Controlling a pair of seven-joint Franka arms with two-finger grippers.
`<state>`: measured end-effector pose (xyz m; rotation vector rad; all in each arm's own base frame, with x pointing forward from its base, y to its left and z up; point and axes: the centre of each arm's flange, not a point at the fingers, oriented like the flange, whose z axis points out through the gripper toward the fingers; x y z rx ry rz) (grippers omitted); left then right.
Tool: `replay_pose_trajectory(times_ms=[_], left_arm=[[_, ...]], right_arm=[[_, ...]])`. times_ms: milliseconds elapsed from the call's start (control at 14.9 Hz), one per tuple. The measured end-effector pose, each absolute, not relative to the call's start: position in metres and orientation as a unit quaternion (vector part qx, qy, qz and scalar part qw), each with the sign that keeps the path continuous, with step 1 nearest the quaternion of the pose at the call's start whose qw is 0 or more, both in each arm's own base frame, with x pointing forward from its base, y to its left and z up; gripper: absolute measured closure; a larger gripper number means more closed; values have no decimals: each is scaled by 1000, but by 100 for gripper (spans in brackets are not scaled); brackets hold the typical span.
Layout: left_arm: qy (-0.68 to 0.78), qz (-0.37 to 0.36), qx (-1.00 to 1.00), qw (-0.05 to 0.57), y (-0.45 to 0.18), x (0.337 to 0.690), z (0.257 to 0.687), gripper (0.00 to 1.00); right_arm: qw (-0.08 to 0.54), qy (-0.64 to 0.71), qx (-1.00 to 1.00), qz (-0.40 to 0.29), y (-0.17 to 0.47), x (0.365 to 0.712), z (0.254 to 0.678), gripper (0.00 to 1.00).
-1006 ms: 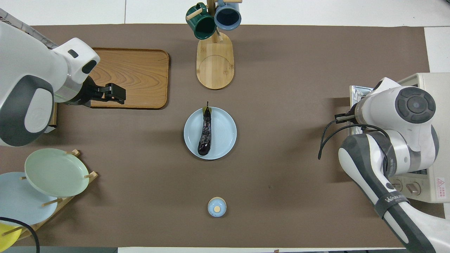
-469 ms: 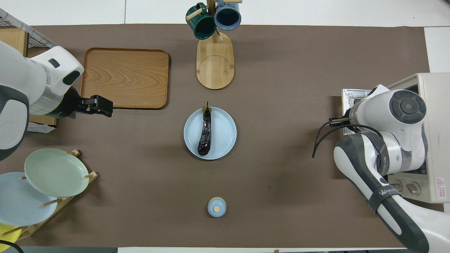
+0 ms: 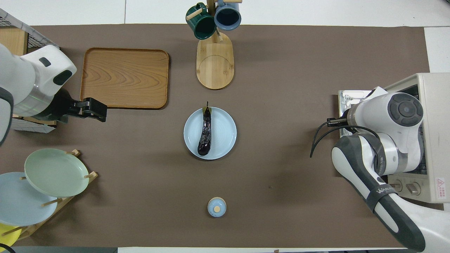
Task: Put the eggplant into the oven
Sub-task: 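Withdraw the left gripper while the right gripper pulls the oven door open, then move the right gripper over the eggplant on the blue plate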
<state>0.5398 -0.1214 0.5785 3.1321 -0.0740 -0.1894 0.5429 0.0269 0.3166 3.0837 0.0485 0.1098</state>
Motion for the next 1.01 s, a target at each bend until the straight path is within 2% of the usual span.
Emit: replay_pose_trajectory(times_ms=[335, 402, 536, 603, 805, 872, 1006], left_arm=[[-24, -84, 996, -9, -118, 531, 593, 0], [-24, -87, 996, -10, -118, 529, 592, 0], [-22, -92, 995, -12, -115, 524, 589, 0], [-19, -94, 995, -13, -111, 522, 586, 0], [-10, -72, 997, -9, -103, 523, 576, 0], [-9, -63, 998, -6, -103, 525, 576, 0], [-5, -52, 999, 2, -100, 528, 578, 0]], right_arm=[[-1, 12, 998, 56, 72, 544, 323, 99], [-12, -6, 998, 62, 92, 548, 333, 93], [-28, -18, 996, 81, 134, 555, 355, 74], [-37, -9, 996, 85, 163, 557, 370, 69], [-44, 16, 997, 60, 242, 555, 413, 67], [-45, 26, 997, 59, 257, 556, 427, 63], [-46, 43, 996, 56, 281, 560, 445, 63]])
